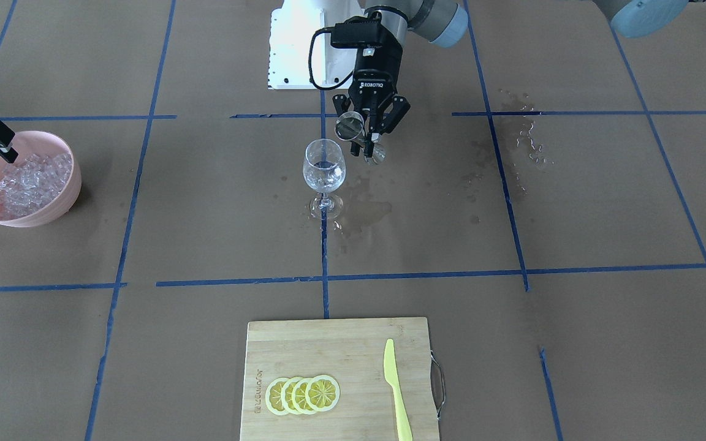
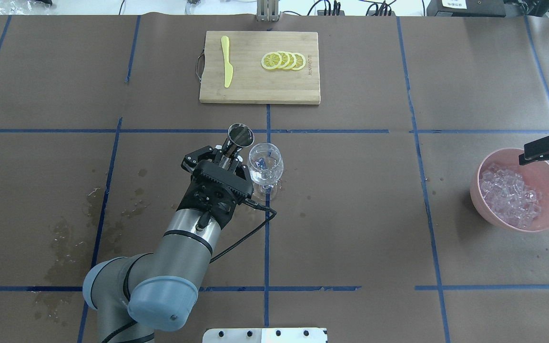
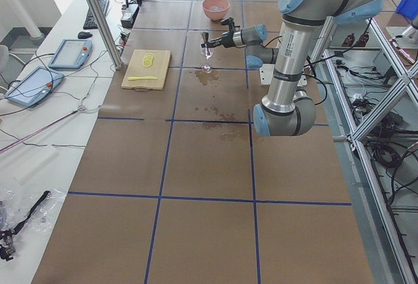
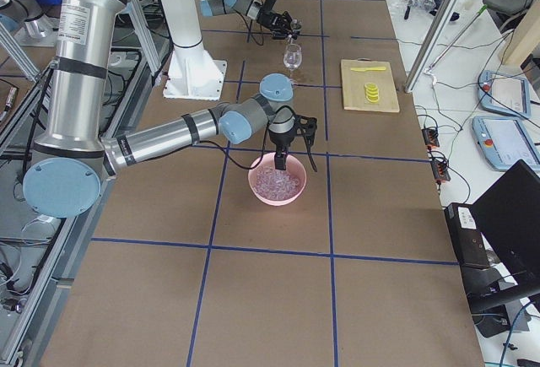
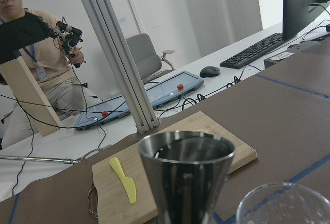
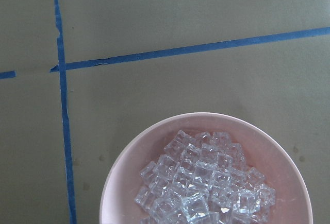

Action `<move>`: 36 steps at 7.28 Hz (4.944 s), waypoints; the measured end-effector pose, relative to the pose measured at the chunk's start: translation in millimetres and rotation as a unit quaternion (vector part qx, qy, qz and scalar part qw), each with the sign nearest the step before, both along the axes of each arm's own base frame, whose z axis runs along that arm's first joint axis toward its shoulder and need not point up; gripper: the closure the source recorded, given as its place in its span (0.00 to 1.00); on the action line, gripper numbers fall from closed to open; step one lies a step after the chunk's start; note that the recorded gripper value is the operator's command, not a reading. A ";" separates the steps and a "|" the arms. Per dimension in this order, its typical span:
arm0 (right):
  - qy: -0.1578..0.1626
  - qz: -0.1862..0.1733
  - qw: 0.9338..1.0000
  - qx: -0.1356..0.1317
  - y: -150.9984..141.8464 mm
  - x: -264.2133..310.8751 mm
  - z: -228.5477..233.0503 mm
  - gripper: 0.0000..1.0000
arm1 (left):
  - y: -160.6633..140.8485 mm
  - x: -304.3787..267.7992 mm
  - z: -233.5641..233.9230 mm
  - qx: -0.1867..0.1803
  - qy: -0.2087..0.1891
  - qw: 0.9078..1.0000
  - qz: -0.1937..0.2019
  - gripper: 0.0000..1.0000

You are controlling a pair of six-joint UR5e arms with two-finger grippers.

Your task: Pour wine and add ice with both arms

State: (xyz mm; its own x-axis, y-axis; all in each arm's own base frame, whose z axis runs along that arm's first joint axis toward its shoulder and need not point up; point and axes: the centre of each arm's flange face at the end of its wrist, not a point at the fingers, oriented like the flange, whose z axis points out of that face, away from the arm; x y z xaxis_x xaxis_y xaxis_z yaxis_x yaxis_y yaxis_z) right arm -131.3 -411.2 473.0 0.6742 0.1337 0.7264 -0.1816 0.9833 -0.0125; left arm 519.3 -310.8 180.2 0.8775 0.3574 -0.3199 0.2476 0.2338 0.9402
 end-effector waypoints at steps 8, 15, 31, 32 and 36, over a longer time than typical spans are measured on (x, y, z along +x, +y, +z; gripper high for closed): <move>-0.002 -0.001 1.000 0.001 -0.7 -1.3 -2.2 0.00 | -6.2 -5.2 -2.9 0.088 -0.207 0.973 -0.047 1.00; -0.004 -0.003 1.000 -0.001 0.0 -1.6 -1.9 0.00 | 10.9 9.6 5.4 0.127 -0.336 0.931 -0.064 1.00; -0.008 -0.004 1.000 0.002 -1.8 -2.8 -5.4 0.00 | 11.4 19.7 22.3 0.123 -0.309 0.937 -0.104 1.00; -0.008 -0.004 1.000 0.002 -1.8 -2.6 -5.6 0.00 | 9.1 14.7 26.7 0.122 -0.303 0.939 -0.107 1.00; -0.002 -0.004 1.000 0.003 -0.6 -1.2 0.0 0.00 | 8.6 -40.3 103.6 0.122 -0.234 0.957 -0.124 1.00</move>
